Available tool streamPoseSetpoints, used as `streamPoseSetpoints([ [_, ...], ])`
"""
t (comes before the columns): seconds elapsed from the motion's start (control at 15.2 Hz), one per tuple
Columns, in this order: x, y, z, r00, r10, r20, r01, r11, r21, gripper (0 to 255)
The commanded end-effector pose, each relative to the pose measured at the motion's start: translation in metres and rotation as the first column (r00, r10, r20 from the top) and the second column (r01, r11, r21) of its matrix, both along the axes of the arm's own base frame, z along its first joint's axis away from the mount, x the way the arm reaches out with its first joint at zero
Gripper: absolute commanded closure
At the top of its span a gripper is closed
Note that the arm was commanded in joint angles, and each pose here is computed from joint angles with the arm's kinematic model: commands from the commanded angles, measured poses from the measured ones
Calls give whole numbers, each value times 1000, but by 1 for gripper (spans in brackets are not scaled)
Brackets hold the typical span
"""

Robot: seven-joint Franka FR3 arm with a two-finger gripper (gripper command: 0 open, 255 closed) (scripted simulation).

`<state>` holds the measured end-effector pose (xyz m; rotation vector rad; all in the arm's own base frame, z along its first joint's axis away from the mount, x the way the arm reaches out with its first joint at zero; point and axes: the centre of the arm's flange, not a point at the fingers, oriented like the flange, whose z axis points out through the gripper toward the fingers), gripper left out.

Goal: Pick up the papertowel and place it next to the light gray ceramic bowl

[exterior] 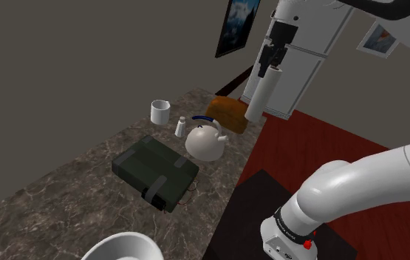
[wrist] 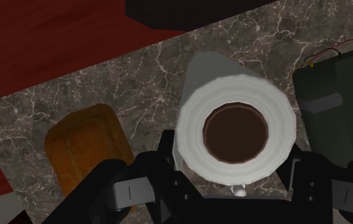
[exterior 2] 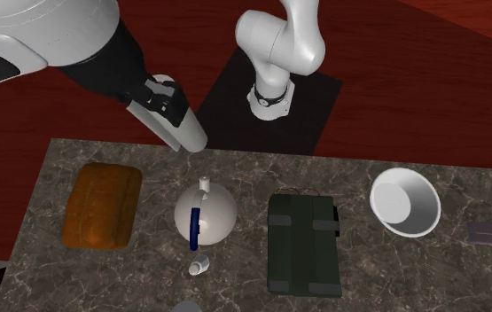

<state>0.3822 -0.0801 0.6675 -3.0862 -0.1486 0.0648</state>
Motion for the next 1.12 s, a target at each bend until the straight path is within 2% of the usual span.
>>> streamPoseSetpoints([
  [0.0, -1, -1, 11, 1000, 0, 0, 0, 1000, 0, 255],
  [0.13, -1, -1, 20, 1000, 0, 0, 0, 1000, 0, 255],
  [1.06, 1, 184, 21, 1000, 0, 0, 0, 1000, 0, 255],
])
